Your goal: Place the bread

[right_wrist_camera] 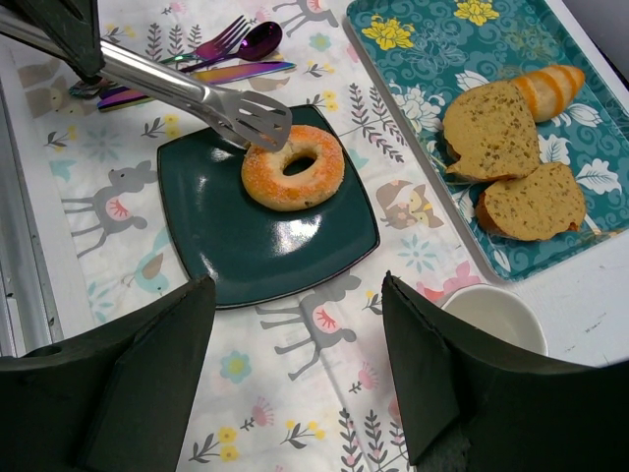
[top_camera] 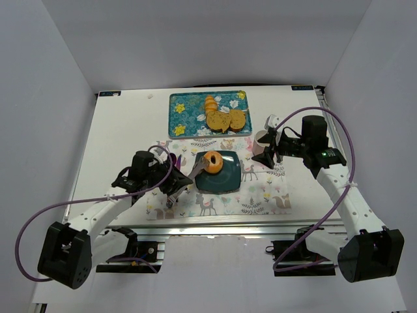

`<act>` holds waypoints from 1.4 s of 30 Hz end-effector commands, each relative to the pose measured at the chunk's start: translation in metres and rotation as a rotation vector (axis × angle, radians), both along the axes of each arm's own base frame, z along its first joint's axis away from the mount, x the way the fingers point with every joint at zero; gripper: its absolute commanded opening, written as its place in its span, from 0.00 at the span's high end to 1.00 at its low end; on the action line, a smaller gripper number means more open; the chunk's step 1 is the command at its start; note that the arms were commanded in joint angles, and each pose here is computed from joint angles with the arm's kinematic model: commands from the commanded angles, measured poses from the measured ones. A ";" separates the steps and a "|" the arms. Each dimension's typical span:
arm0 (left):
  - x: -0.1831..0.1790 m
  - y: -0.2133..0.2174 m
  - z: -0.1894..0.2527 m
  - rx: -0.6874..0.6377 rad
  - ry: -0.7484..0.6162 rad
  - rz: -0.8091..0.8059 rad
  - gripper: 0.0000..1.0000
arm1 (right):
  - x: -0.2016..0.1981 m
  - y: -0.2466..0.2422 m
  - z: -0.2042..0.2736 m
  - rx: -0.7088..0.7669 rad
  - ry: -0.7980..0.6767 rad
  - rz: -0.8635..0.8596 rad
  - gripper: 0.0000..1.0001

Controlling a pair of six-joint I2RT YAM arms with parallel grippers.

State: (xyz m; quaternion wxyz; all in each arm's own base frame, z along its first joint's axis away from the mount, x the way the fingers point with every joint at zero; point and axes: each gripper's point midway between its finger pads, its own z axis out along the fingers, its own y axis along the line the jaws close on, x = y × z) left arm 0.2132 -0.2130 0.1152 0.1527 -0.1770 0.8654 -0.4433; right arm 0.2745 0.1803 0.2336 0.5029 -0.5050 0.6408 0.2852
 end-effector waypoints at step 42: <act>0.142 0.223 0.019 1.139 -0.467 0.020 1.00 | -0.006 0.006 0.020 0.023 -0.087 0.085 0.26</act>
